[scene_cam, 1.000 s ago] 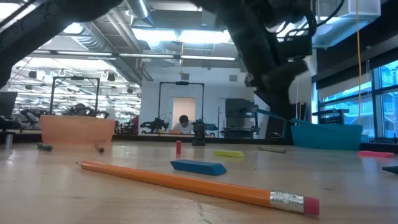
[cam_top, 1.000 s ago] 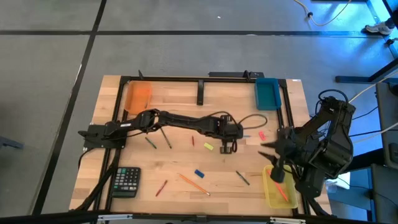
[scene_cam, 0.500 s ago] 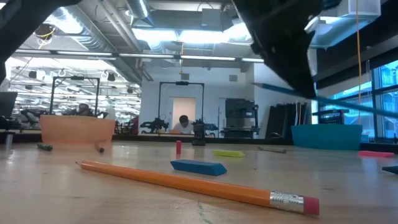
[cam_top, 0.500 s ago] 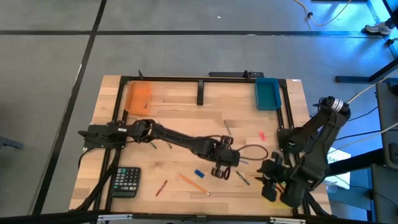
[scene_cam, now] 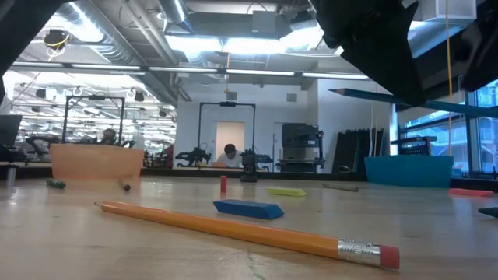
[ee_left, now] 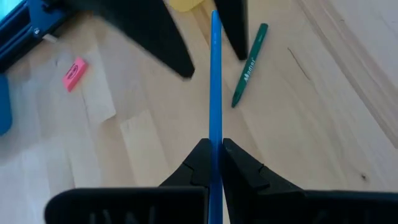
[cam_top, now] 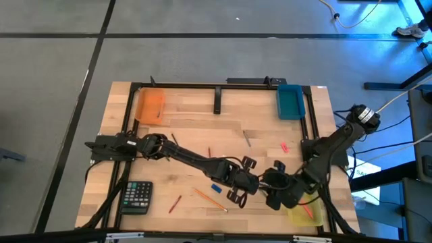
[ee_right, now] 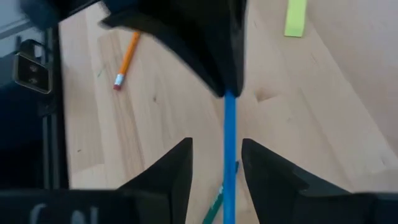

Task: Sort crayons/erasers/pens/pencils in bins
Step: Put the blue pencil into the yellow bin

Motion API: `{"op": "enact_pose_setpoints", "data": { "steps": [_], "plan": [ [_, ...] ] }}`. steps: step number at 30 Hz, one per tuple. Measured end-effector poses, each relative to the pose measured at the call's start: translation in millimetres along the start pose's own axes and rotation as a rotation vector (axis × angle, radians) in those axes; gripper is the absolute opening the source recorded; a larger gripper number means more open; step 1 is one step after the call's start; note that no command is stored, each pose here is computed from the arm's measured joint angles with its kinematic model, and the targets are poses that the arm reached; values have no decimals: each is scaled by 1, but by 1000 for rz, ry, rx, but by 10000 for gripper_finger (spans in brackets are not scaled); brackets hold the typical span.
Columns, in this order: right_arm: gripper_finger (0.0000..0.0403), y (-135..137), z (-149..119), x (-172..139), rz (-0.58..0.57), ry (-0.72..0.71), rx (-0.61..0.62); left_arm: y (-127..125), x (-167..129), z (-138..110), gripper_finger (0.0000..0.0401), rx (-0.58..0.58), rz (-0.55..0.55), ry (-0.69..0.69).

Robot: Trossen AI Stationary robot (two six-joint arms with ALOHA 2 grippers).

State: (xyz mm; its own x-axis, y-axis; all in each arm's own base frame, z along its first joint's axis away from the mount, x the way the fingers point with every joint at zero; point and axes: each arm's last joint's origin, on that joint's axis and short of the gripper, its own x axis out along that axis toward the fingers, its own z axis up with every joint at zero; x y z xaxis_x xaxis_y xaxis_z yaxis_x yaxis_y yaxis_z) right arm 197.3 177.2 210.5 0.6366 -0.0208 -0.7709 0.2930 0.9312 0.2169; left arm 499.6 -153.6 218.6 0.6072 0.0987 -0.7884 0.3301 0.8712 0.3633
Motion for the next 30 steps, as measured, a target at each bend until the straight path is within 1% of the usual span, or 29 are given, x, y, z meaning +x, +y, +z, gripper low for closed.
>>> {"op": "enact_pose_setpoints", "data": {
  "steps": [2, 6, 9, 15, 20, 25, 28, 30],
  "plan": [
    [142, -3, 6, 4, 1, 13, -1, 0, 0, 0, 14, 0, 3, 0],
    [142, -5, 16, 10, 60, 49, -20, 1, 0, 0, 14, 0, 24, 5],
    [142, -7, 20, 13, 65, 56, -43, 0, 0, 0, 14, -1, 26, 5],
    [142, -11, 21, 17, 35, 68, -44, -5, -2, 2, 14, 7, 22, -4],
    [142, -10, 18, 23, 46, 118, -46, -12, -4, 4, 14, 42, 16, -15],
    [141, -7, 14, 33, 59, 154, -46, -16, -5, 8, 14, 63, 37, -38],
    [130, -5, 15, 34, 78, 147, -34, -17, -6, 8, 14, 65, 38, -42],
    [111, -4, 15, 34, 91, 154, -22, -17, -5, 8, 14, 64, 39, -42]
  ]
}}
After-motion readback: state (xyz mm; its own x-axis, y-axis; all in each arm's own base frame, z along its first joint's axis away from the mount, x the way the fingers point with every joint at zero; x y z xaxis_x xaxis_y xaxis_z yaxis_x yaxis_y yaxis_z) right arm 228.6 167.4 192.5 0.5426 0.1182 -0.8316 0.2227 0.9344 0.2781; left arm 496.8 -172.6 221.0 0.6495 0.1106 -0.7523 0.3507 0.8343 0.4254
